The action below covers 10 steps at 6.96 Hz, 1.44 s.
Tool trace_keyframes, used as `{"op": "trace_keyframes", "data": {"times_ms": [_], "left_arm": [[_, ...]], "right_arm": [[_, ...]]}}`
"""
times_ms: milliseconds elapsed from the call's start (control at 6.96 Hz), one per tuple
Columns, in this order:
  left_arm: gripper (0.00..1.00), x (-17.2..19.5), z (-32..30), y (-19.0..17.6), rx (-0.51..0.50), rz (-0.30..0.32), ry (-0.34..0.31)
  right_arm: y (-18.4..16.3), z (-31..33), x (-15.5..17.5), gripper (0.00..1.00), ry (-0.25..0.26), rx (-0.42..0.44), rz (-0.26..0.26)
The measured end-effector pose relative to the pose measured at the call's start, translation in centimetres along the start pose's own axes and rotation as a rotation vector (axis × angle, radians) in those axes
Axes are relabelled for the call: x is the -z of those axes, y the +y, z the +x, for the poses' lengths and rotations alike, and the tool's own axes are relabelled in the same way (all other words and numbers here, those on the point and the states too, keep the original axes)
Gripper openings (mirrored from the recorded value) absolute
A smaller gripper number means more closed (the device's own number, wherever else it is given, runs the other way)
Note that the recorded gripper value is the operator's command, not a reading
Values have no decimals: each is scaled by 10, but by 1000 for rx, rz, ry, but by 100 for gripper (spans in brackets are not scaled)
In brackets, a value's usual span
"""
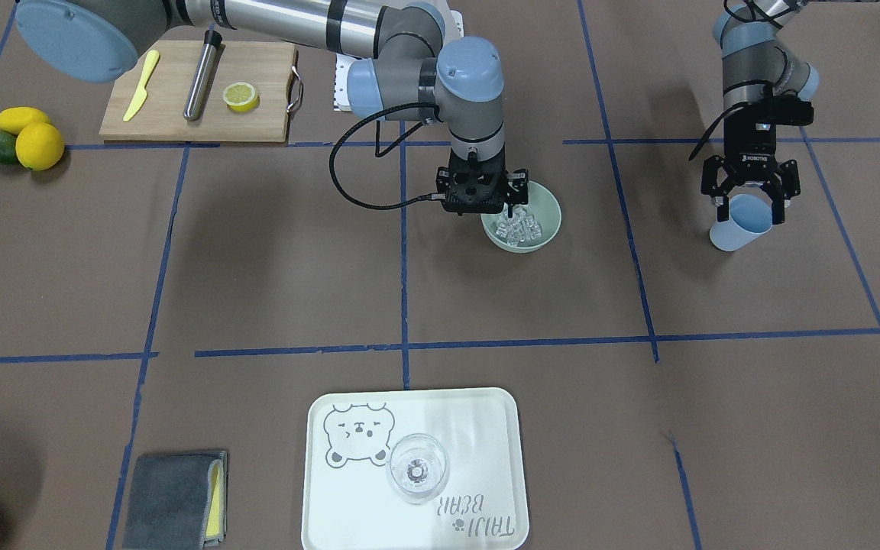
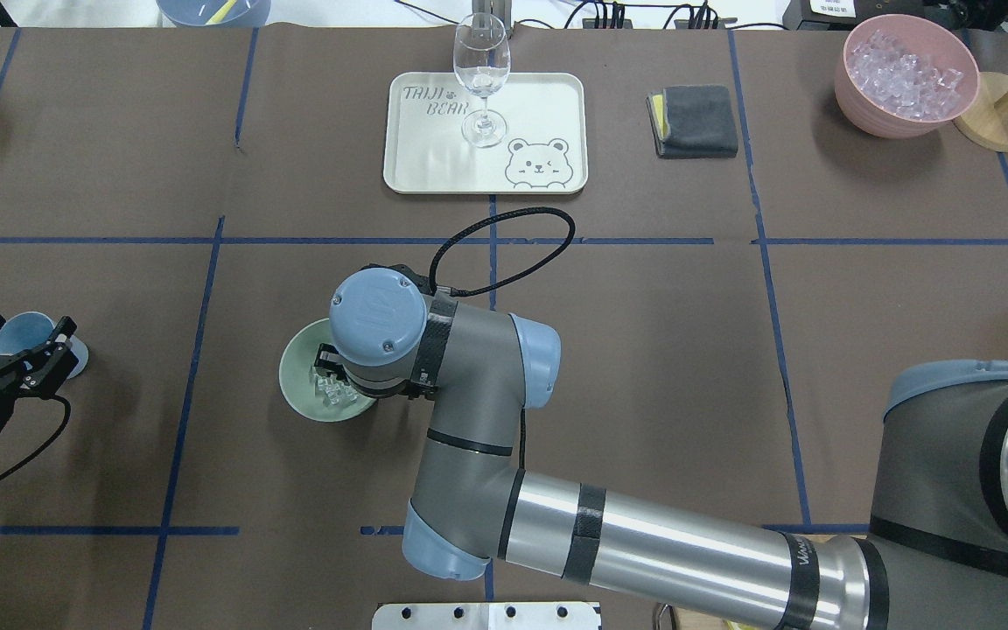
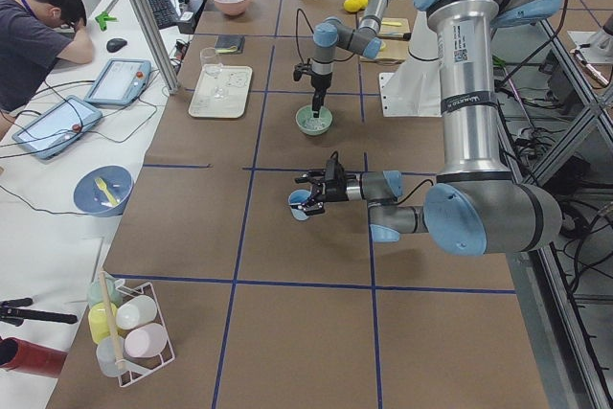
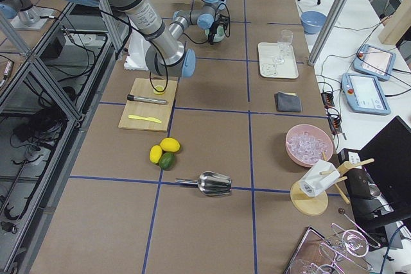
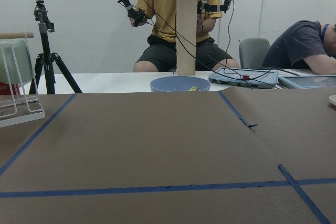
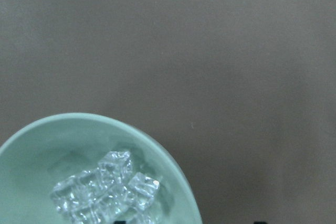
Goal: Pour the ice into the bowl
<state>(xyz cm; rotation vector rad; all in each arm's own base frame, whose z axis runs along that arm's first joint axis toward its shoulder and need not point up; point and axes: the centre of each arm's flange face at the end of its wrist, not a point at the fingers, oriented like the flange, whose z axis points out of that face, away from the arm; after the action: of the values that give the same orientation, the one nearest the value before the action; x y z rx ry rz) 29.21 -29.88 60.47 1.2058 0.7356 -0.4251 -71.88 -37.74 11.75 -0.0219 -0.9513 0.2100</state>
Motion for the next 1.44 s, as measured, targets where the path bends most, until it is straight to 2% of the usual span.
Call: {"op": "trace_keyframes", "data": {"times_ms": [287,574,862,1149,1293,1436], "left_arm": [[99,-6,5,-24,-35,-5,17],[99,-23,-3,-69,-105,-32,44],[100,-50,-38,-122,-207,-136,90],[100,-84,-66,-162,-363,-242,9],[100,-95,-77,-177,-458,-279,-25],[100,-101,-90,-185,-530,-343,-44]], "right_arm": [[2,-1,3,0,-9,13,1],[3,-6,25,0,-49,25,6],[-14,21,68,0,-86,17,30],[-39,97,129,0,-58,48,72],[-62,145,155,0,-35,76,86],[-92,197,177,0,-10,90,89]]}}
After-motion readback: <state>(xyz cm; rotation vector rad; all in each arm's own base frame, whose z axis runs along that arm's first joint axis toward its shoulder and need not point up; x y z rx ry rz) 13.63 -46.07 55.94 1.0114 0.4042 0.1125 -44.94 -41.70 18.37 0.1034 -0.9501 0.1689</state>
